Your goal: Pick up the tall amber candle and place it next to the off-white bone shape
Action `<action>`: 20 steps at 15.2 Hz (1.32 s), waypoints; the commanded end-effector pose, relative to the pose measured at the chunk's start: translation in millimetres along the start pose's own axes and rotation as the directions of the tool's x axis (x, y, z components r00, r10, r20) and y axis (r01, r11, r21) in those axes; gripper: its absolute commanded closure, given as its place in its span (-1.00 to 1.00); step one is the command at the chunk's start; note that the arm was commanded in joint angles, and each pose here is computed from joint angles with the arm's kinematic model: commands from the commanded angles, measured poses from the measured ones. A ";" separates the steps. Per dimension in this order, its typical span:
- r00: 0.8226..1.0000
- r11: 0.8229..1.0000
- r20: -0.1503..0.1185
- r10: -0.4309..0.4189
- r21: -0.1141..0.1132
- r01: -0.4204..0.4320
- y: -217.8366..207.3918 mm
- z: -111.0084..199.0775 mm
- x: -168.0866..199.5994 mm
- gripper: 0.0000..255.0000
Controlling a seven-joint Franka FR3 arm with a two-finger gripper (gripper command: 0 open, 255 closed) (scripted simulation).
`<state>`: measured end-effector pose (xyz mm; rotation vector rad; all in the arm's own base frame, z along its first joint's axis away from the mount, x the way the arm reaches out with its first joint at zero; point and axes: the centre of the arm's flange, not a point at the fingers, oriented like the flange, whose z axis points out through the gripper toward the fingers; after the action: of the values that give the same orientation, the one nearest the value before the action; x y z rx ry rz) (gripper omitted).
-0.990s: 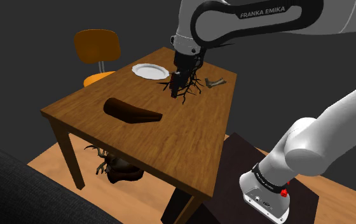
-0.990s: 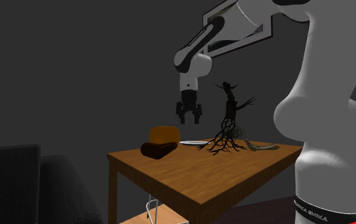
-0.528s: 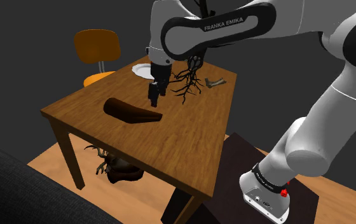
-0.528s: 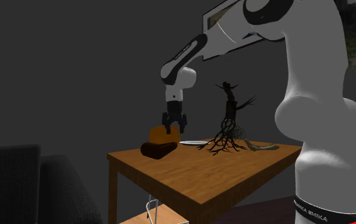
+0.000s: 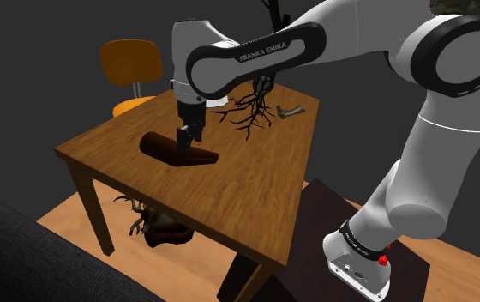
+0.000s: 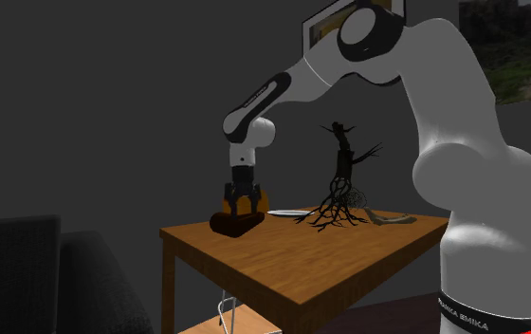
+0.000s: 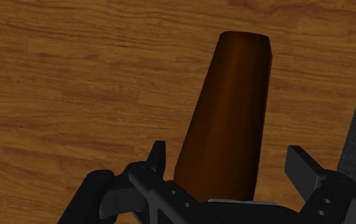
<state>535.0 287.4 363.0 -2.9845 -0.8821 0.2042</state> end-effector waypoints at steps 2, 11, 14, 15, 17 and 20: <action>1.000 1.000 0.000 -0.001 0.000 0.001 -0.4 16.4 0.9 -1.00; 1.000 1.000 0.000 -0.001 0.000 0.001 -0.4 30.0 1.0 -1.00; 1.000 1.000 0.000 -0.001 0.000 0.001 -0.4 29.9 1.0 1.00; 1.000 1.000 0.000 -0.001 0.000 0.001 -0.4 29.9 1.0 1.00; 1.000 1.000 0.000 -0.001 0.000 0.001 -0.5 29.9 1.0 1.00; 1.000 1.000 0.000 -0.001 0.000 0.001 -0.4 29.9 1.0 1.00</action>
<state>531.6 287.7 333.5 -2.9840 -0.8837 0.2044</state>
